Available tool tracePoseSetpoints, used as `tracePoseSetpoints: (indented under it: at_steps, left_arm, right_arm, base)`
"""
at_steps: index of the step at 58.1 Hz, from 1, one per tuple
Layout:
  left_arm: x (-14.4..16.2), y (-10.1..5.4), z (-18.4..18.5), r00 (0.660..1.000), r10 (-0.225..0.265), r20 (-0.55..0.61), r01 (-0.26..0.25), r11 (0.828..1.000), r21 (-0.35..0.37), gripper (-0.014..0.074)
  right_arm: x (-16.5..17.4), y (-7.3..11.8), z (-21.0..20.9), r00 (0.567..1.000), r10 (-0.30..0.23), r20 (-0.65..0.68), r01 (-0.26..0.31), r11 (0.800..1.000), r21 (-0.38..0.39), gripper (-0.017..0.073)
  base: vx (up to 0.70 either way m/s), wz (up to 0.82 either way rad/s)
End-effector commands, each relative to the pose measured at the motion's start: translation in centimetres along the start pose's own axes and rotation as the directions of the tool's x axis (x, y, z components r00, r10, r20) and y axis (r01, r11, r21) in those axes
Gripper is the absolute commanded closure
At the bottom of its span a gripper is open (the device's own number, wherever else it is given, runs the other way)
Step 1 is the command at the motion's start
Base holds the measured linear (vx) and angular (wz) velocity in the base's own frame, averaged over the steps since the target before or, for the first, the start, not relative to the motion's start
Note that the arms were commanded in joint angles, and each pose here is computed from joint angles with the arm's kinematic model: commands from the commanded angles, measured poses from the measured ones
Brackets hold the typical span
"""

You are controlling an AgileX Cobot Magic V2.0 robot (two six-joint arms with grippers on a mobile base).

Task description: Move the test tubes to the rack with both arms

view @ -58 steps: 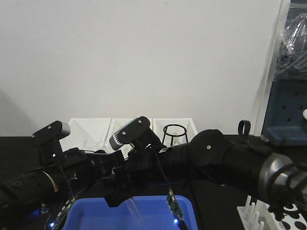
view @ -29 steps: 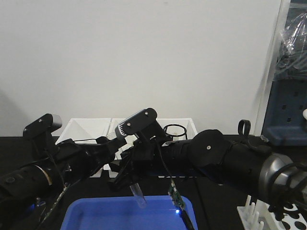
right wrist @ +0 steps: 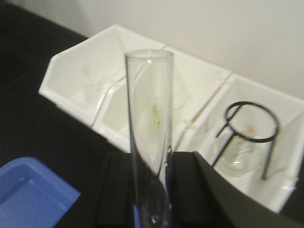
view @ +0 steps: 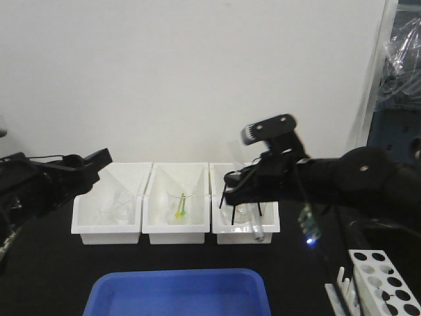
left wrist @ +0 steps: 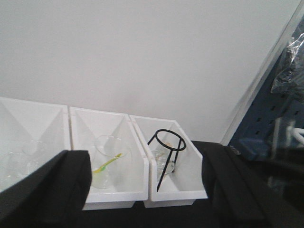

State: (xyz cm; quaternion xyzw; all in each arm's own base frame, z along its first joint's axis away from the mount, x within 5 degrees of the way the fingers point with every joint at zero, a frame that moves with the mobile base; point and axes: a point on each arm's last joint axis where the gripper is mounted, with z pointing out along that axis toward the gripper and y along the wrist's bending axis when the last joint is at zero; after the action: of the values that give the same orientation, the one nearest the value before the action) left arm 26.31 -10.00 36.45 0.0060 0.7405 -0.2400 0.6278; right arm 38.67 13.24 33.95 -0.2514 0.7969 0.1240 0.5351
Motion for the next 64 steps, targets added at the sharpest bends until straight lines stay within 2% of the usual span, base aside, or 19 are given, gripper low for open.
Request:
tracePoseSetpoints:
  at_steps: [1, 6, 10, 16, 20, 24, 35, 47, 64]
  left_arm:
    - [-2.8, -0.7, -1.7, 0.993, 0.03, 0.118, -0.034, 0.999, 0.029, 0.0]
    - [-3.0, -0.8, -2.2, 0.993, 0.038, 0.112, -0.041, 0.999, 0.021, 0.0]
    - [-3.1, -0.8, -2.3, 0.993, 0.04, 0.111, -0.042, 0.999, 0.02, 0.0]
    - [-3.0, -0.7, -2.2, 0.994, 0.04, 0.106, -0.042, 0.999, 0.018, 0.0]
    - [-3.0, -0.7, -2.2, 0.994, 0.04, 0.103, -0.042, 0.999, 0.016, 0.0001]
    - [-3.0, -0.7, -2.2, 0.994, 0.04, 0.1, -0.041, 0.999, 0.015, 0.0001]
    - [-2.8, -0.6, -2.2, 0.995, 0.04, 0.087, -0.041, 0.999, 0.009, 0.0001]
    - [-2.8, -0.6, -2.2, 0.996, 0.04, 0.081, -0.041, 0.999, 0.006, 0.0001]
    - [-2.7, -0.6, -2.2, 0.996, 0.04, 0.077, -0.04, 0.999, 0.004, 0.0001]
  right_arm:
    - [-4.0, -2.7, -5.4, 0.986, -0.008, 0.167, -0.014, 0.992, 0.129, 0.0568]
    - [-4.5, -4.5, -8.4, 0.978, -0.015, 0.207, -0.029, 0.978, 0.209, 0.0568]
    - [-3.7, -5.2, -10.9, 0.975, -0.037, 0.219, -0.028, 0.959, 0.284, 0.0568]
    - [-0.9, -5.4, -13.7, 0.974, -0.075, 0.213, -0.02, 0.911, 0.411, 0.0568]
    - [1.4, -5.1, -15.2, 0.973, -0.098, 0.211, -0.023, 0.864, 0.504, 0.0568]
    - [3.2, -4.8, -16.1, 0.972, -0.089, 0.216, -0.047, 0.831, 0.554, 0.0568]
    - [6.6, -4.0, -16.1, 0.982, -0.001, 0.187, -0.103, 0.831, 0.546, 0.0568]
    - [5.9, -4.1, -17.4, 0.97, -0.043, 0.241, -0.114, 0.792, 0.6, 0.0568]
    - [5.9, -4.0, -17.5, 0.969, -0.038, 0.244, -0.118, 0.797, 0.593, 0.0568]
  base:
    - [0.0, 0.0]
    - [0.0, 0.0]
    - [0.0, 0.0]
    - [0.0, 0.0]
    - [0.0, 0.0]
    - [0.0, 0.0]
    - [0.0, 0.0]
    - [0.0, 0.0]
    - [0.0, 0.0]
